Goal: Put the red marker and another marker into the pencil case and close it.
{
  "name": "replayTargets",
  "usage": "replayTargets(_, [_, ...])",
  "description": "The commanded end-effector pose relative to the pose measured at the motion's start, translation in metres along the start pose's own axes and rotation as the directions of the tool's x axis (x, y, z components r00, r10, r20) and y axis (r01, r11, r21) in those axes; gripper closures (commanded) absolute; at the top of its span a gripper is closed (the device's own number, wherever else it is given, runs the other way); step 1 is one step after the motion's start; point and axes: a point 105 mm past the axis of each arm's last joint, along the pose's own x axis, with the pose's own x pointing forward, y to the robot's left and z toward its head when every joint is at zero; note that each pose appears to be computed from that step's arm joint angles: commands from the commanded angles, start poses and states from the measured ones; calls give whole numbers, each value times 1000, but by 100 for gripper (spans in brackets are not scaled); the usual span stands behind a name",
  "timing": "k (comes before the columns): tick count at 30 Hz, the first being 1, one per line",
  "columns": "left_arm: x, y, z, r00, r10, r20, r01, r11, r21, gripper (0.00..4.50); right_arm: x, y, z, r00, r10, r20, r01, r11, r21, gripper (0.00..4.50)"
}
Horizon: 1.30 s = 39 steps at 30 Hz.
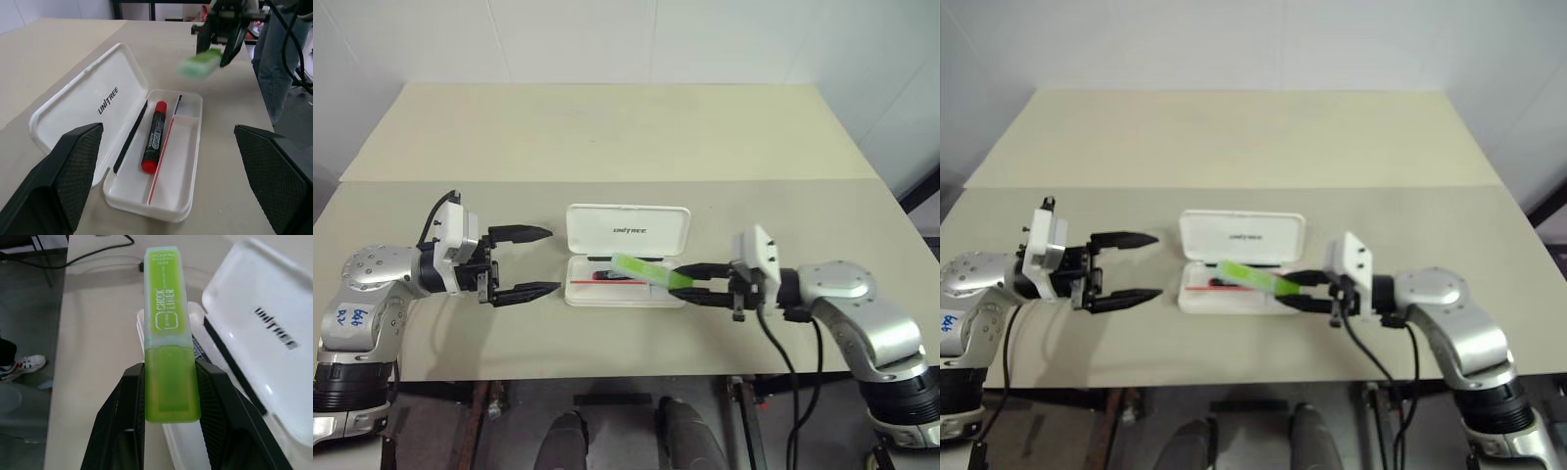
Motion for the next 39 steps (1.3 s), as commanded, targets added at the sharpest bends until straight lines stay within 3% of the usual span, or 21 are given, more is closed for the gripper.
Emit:
replayTargets(1, [-1,3,11,1000,-4,-5,4,998,60,0,16,3,3,1000,19,-1,-19,998,-53,341])
replayTargets(17, [5,0,15,999,-37,-7,38,998,54,0,76,-12,-13,977,188,-98,-203,960,-192,341])
replayTargets(39, [6,-1,18,1000,-27,-3,28,998,55,0,75,-22,-21,969,204,-142,-230,953,-196,341])
